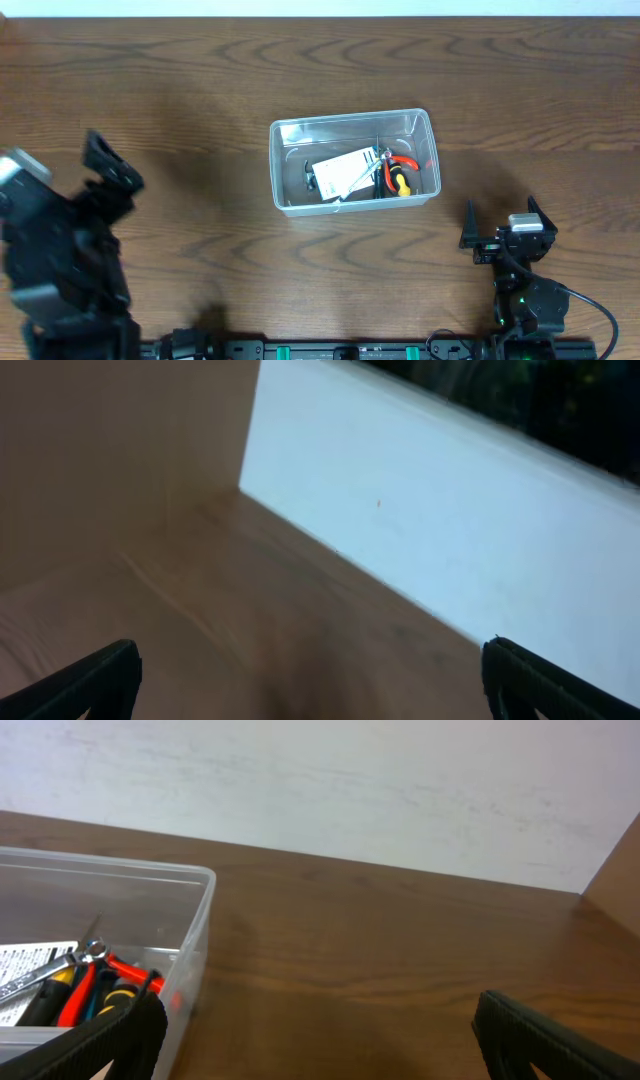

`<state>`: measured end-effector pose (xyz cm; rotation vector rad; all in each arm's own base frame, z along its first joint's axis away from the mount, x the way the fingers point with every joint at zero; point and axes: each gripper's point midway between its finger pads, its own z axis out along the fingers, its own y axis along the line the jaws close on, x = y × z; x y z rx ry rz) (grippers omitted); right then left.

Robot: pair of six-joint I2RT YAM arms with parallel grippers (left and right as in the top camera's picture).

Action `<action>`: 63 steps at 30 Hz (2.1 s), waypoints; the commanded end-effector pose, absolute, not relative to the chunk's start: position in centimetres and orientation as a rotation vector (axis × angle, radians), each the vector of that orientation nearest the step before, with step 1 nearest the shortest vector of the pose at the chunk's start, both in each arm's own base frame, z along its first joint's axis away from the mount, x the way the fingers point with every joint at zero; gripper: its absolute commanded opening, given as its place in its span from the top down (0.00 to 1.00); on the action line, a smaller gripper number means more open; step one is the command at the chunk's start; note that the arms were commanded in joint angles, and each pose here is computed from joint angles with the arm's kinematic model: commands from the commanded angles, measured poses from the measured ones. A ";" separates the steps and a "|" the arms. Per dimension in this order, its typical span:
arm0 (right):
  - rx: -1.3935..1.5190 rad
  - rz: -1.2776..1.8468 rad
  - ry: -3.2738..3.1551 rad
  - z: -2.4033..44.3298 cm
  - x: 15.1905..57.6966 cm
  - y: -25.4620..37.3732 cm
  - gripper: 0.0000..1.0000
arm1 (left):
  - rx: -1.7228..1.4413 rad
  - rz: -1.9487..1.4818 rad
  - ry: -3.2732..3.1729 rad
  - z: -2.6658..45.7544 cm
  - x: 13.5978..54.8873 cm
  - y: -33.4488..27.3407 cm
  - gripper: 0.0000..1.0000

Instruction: Pack container

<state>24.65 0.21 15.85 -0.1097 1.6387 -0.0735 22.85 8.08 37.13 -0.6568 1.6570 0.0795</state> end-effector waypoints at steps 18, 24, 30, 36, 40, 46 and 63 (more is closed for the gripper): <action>-0.127 -0.074 1.635 15.8 24.6 0.4 0.01 | -0.682 -0.101 1.639 19.6 21.9 5.6 0.02; -0.127 -0.074 1.635 15.8 24.6 0.4 0.01 | -0.672 -0.116 1.619 18.3 21.9 5.4 0.02; -0.127 -0.073 1.635 15.8 24.6 0.4 0.01 | -0.659 -0.127 1.640 17.0 22.1 4.9 0.02; -0.127 -0.073 1.635 15.8 24.6 0.4 0.01 | -0.667 -0.125 1.674 15.1 22.3 4.8 0.02; -0.127 -0.073 1.635 15.8 24.6 0.4 0.01 | -0.667 -0.121 1.685 14.5 22.3 4.8 0.02; -0.127 -0.074 1.635 15.8 24.6 0.4 0.01 | -0.673 -0.109 1.721 12.9 22.4 4.8 0.02; -0.127 -0.073 1.635 15.8 24.6 0.4 0.01 | -0.113 0.279 1.855 12.7 22.5 4.2 0.02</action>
